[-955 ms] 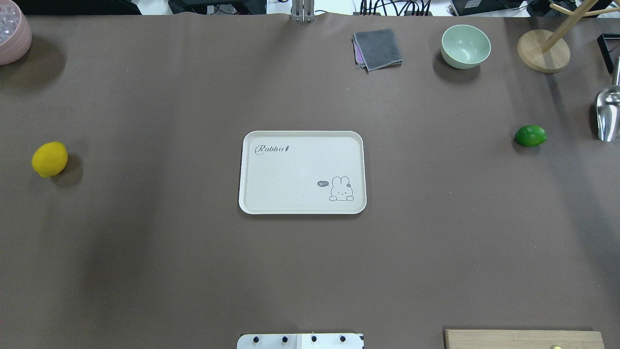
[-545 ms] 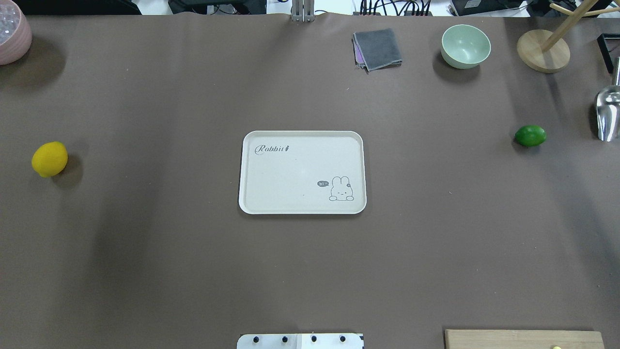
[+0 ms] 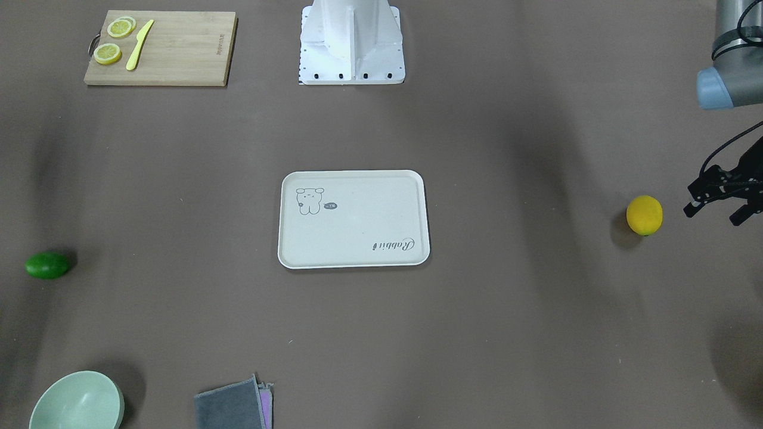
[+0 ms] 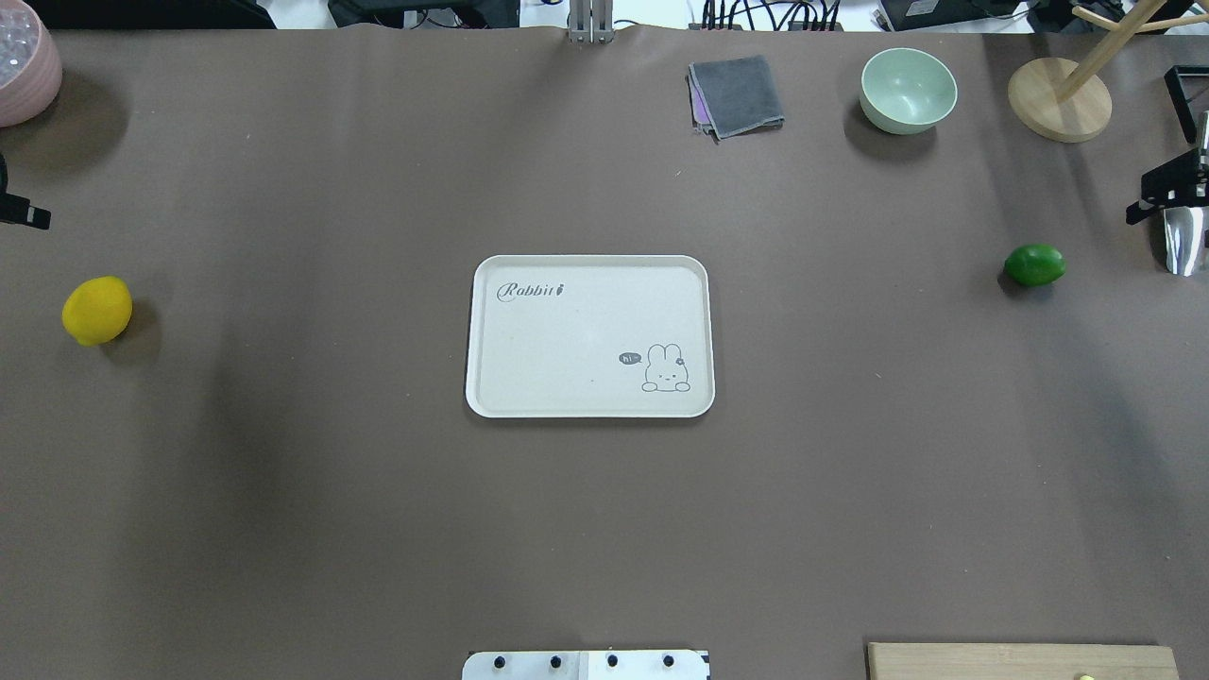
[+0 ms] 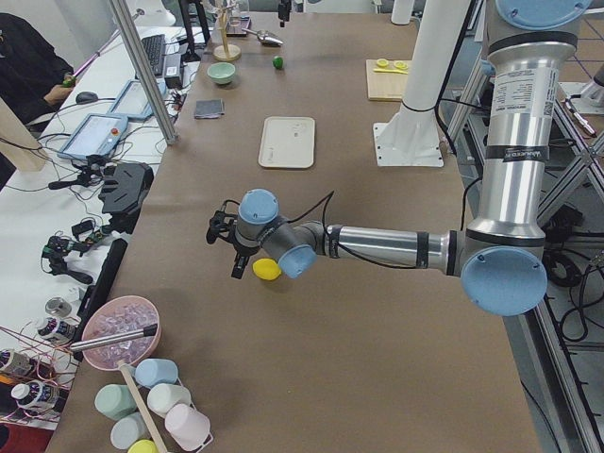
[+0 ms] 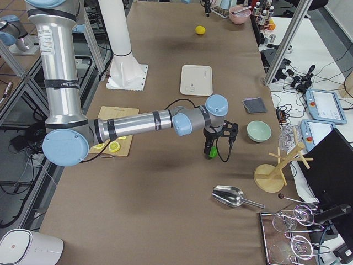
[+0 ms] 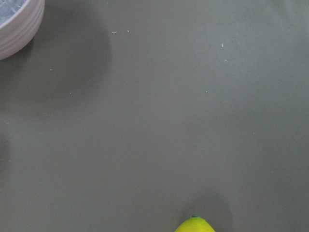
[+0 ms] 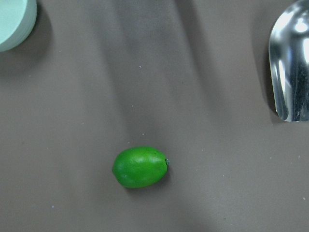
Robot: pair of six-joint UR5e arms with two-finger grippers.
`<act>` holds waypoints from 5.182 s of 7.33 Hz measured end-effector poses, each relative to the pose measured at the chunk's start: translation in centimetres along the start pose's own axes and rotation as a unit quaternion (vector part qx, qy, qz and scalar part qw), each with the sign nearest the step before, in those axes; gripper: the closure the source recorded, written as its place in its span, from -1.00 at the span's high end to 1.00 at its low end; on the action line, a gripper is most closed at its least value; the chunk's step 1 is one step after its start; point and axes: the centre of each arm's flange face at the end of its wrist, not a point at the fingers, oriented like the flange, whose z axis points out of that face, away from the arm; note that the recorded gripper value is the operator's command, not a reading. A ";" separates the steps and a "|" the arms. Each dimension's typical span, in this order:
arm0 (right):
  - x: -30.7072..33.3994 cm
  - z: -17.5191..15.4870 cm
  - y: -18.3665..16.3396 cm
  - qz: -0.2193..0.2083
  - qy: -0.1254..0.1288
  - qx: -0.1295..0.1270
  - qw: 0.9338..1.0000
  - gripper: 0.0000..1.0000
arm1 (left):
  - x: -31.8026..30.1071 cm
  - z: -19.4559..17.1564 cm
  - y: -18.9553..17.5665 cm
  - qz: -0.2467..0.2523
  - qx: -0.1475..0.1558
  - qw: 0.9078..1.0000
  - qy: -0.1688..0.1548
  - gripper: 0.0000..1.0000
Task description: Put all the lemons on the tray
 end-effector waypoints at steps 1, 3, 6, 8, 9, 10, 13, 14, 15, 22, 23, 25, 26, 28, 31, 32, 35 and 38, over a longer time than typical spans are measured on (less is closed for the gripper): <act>-1.6 1.5 0.1 0.032 0.017 0.005 0.999 0.99 | 0.9 1.4 -0.2 0.006 -0.007 1.000 -0.001 0.96; -3.3 3.0 0.3 0.077 0.031 0.008 0.997 0.99 | 3.3 4.6 0.0 0.024 -0.023 0.999 -0.003 0.96; -3.6 3.5 0.1 0.131 0.034 0.009 0.991 0.99 | 5.4 7.0 1.0 0.053 -0.037 0.998 -0.003 0.96; -3.9 3.4 0.0 0.166 0.032 0.011 0.986 0.99 | 4.9 7.3 1.8 0.080 -0.043 0.996 -0.005 0.96; -4.0 3.3 0.0 0.183 0.030 0.012 0.983 0.99 | 4.4 7.3 2.4 0.084 -0.046 0.995 -0.007 0.96; -4.1 3.2 0.0 0.195 0.028 0.014 0.980 0.99 | 3.8 7.3 3.1 0.085 -0.048 0.995 -0.009 0.96; -4.1 3.3 -0.1 0.224 0.022 0.020 0.974 0.99 | 3.0 7.9 4.6 0.085 -0.056 0.995 -0.018 0.96; -4.1 3.4 -0.1 0.232 0.023 0.023 0.972 0.99 | 3.4 8.2 5.1 0.088 -0.060 0.994 -0.015 0.95; -3.8 3.7 -0.3 0.235 0.023 0.026 0.971 0.99 | 3.7 8.7 5.9 0.094 -0.065 0.993 -0.010 0.39; -3.8 5.5 -1.1 0.242 0.021 0.036 0.969 0.98 | 11.5 -0.6 1.1 0.068 -0.086 0.991 0.080 -1.00; -4.6 6.3 -1.2 0.244 0.027 0.038 0.969 0.98 | 13.9 -2.1 -0.9 0.063 -0.088 0.991 0.081 -1.00; -5.6 8.4 -1.4 0.243 0.041 0.036 0.969 0.98 | 16.7 -3.1 -3.6 0.061 -0.087 0.991 0.079 -1.00; -5.8 9.3 -1.5 0.242 0.049 0.036 0.968 0.99 | 17.5 -3.3 -4.4 0.061 -0.087 0.991 0.078 -1.00; -5.8 10.8 -1.2 0.239 0.061 0.035 0.968 0.99 | 18.2 -3.5 -5.2 0.063 -0.084 0.991 0.079 -1.00; -5.5 12.5 -0.5 0.235 0.076 0.032 0.969 0.99 | 18.2 -3.5 -5.5 0.067 -0.075 0.993 0.068 -1.00; -5.6 13.1 -0.2 0.230 0.082 0.035 0.969 0.99 | 18.2 -3.5 -5.6 0.067 -0.073 0.993 0.066 -1.00; -6.0 14.2 0.2 0.222 0.092 0.040 0.970 0.99 | 19.8 -3.4 -7.1 0.072 -0.067 0.993 0.070 -1.00; -6.2 14.3 0.3 0.221 0.092 0.040 0.970 0.98 | 24.1 -1.3 -8.2 0.055 -0.070 0.994 0.070 -1.00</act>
